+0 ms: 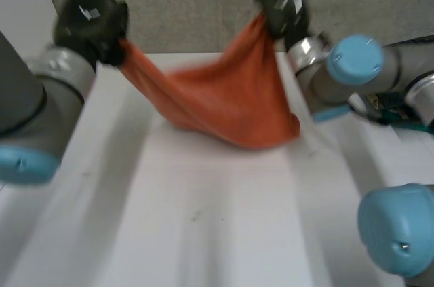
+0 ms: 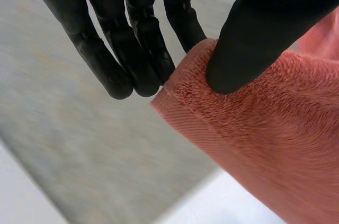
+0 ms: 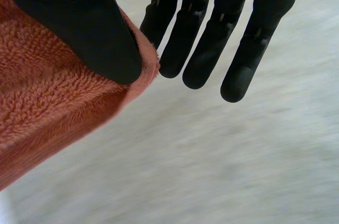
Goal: Fold the laundry.
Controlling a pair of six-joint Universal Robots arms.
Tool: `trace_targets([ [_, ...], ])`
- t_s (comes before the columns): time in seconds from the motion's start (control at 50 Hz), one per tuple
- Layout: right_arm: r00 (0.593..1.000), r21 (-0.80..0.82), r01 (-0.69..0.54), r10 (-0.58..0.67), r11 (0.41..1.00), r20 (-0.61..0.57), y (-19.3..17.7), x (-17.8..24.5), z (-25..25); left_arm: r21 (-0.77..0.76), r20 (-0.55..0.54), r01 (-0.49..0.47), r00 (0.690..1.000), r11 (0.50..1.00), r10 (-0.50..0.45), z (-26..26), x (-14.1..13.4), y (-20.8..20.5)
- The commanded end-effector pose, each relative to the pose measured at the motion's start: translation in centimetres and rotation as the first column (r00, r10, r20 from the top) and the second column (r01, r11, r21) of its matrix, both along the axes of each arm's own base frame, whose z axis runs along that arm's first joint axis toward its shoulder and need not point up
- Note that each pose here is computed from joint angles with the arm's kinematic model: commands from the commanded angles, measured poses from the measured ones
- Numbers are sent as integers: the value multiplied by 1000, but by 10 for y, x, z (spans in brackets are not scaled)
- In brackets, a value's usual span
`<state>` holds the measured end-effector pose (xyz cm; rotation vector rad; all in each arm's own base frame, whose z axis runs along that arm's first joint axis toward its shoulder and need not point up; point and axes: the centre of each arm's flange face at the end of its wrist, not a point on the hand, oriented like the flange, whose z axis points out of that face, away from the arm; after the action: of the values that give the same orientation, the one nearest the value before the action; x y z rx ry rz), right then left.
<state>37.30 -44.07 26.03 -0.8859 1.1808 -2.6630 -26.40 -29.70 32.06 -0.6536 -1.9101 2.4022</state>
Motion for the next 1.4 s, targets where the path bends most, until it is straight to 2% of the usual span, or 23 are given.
trace_targets([
  [0.02, 972, -108, 177, -157, 978, 173, 1, -53, 104, -298, -179, -225, 968, 928, 177, 67, 30, -65],
  [0.08, 964, -37, 223, -215, 974, 153, 6, -71, 111, -312, -209, -253, 958, 916, 193, 74, 39, -75],
  [0.18, 971, 97, 225, -231, 970, 54, 20, -87, 96, -194, -185, -253, 958, 948, 218, 41, 47, -78],
  [0.22, 976, 156, 214, -218, 964, 5, 28, -91, 83, -107, -168, -250, 958, 962, 230, 15, 53, -74],
  [0.3, 985, 325, 148, -111, 934, -129, 57, -92, 40, 46, -127, -230, 964, 972, 235, -34, 62, -61],
  [0.36, 977, 478, 102, 3, 873, -215, 82, -91, -6, 126, -97, -202, 972, 971, 215, -64, 65, -52],
  [0.38, 969, 540, 98, 43, 836, -243, 91, -92, -25, 170, -81, -185, 976, 968, 201, -81, 66, -45],
  [0.46, 953, 644, 146, 67, 751, -294, 98, -100, -69, 239, -51, -148, 985, 960, 165, -114, 67, -33],
  [0.6, 950, 700, 218, 16, 681, -312, 80, -116, -102, 241, -45, -156, 984, 958, 172, -131, 71, -36],
  [0.7, 966, 748, 224, -42, 625, -255, 71, -123, -102, 236, -45, -173, 981, 956, 188, -128, 73, -36],
  [0.8, 964, 777, 264, -133, 571, -230, 59, -133, -110, 216, -51, -181, 979, 959, 196, -121, 75, -41],
  [0.9, 931, 835, 347, -263, 427, -253, 51, -157, -118, 215, -52, -180, 979, 960, 195, -119, 75, -41],
  [0.96, 931, 885, 319, -286, 339, -226, 55, -165, -118, 222, -49, -178, 980, 959, 194, -119, 74, -41],
  [1.02, 941, 919, 271, -281, 288, -189, 60, -168, -111, 226, -44, -184, 979, 957, 198, -120, 75, -41],
  [1.08, 955, 929, 239, -243, 283, -172, 64, -168, -104, 220, -40, -191, 978, 957, 204, -118, 77, -42],
  [1.14, 975, 926, 217, -123, 310, -187, 71, -165, -98, 207, -34, -210, 975, 956, 221, -115, 83, -47],
  [1.16, 973, 916, 229, -47, 329, -227, 77, -165, -98, 199, -34, -215, 974, 956, 226, -112, 85, -49],
  [1.22, 949, 892, 270, 56, 363, -310, 85, -168, -99, 191, -38, -221, 972, 956, 233, -109, 87, -51],
  [1.24, 914, 858, 318, 111, 403, -391, 89, -172, -100, 187, -39, -227, 970, 956, 238, -108, 89, -53],
  [1.32, 874, 819, 363, 141, 445, -464, 91, -175, -106, 189, -42, -222, 971, 956, 234, -107, 88, -54],
  [1.4, 881, 814, 360, 121, 456, -457, 86, -175, -117, 192, -41, -211, 974, 958, 222, -108, 84, -51],
])
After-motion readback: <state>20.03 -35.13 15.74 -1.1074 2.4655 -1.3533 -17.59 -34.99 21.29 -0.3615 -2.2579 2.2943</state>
